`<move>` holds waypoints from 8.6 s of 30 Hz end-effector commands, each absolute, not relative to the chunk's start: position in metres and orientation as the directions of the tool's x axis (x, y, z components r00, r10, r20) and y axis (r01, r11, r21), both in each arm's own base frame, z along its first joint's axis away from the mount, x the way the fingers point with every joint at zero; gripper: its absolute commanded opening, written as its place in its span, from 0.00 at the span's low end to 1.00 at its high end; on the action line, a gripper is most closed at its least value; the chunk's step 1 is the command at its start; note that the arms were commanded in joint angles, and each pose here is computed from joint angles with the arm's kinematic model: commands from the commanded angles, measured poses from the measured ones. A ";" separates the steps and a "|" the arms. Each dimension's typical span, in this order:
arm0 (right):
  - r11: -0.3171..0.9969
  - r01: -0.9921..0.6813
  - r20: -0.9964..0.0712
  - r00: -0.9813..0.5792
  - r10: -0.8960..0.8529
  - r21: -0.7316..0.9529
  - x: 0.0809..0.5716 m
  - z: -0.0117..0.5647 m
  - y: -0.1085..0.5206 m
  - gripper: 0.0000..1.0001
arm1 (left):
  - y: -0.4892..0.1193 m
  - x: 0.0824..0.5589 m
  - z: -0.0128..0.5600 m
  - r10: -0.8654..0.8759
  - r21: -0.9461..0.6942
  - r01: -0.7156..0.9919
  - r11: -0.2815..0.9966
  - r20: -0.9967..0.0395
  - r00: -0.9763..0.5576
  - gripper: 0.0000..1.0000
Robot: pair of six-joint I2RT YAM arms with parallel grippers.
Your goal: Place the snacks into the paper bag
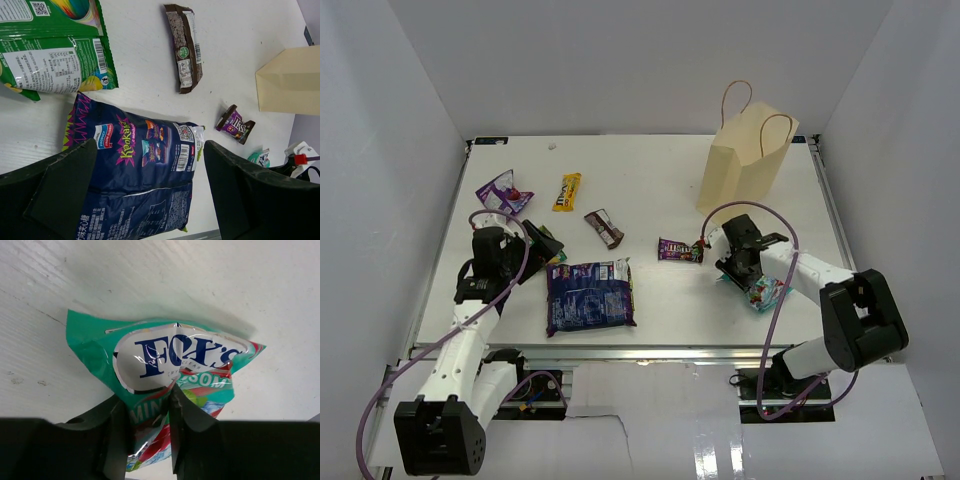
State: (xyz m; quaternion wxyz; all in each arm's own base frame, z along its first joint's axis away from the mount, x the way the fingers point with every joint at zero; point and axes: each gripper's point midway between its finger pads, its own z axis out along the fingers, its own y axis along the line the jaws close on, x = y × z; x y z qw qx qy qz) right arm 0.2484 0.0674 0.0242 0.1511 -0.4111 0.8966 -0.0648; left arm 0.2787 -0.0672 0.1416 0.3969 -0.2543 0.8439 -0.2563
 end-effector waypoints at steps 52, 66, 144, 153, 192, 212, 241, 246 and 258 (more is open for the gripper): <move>0.429 -0.899 -0.981 0.155 0.113 -0.092 0.393 0.492 0.177 0.08 | -0.084 0.262 0.145 -0.614 -0.676 -0.170 0.717 -0.498 -0.612 0.98; 0.974 -0.156 -0.978 0.102 0.181 0.164 0.508 0.448 0.078 0.08 | -0.086 0.261 0.141 -0.621 -0.687 -0.168 0.707 -0.488 -0.613 0.98; -0.172 -0.976 -0.928 -0.063 -0.367 0.134 0.246 0.197 0.414 0.90 | -0.192 0.250 0.295 -0.227 -0.681 0.620 0.390 -0.723 -0.652 0.00; -0.144 -0.985 -0.936 -0.036 -0.351 0.092 0.262 0.197 0.440 0.97 | -0.203 0.237 0.317 -0.223 -0.681 0.651 0.335 -0.729 -0.647 0.00; 0.434 -0.673 -0.788 0.592 -0.169 -0.599 0.396 0.554 0.232 0.08 | -0.093 0.283 0.341 -0.401 -0.456 0.221 0.862 -0.880 -0.255 0.86; 0.333 -0.376 -0.499 0.575 -0.648 -0.865 0.459 0.506 0.099 0.08 | -0.102 0.288 0.300 -0.389 -0.472 0.228 0.852 -0.861 -0.328 0.87; 0.207 -0.504 -0.379 0.265 -0.887 -0.838 0.489 0.390 0.098 0.11 | -0.107 0.287 0.282 -0.380 -0.480 0.242 0.843 -0.851 -0.363 0.87; 0.284 -0.516 -0.436 0.199 -0.878 -0.808 0.496 0.384 0.095 0.39 | -0.107 0.287 0.282 -0.379 -0.478 0.240 0.845 -0.852 -0.362 0.87; 0.508 -0.485 -0.647 0.172 -0.743 -0.712 0.493 0.418 0.096 0.77 | -0.107 0.289 0.278 -0.378 -0.481 0.233 0.845 -0.846 -0.376 0.87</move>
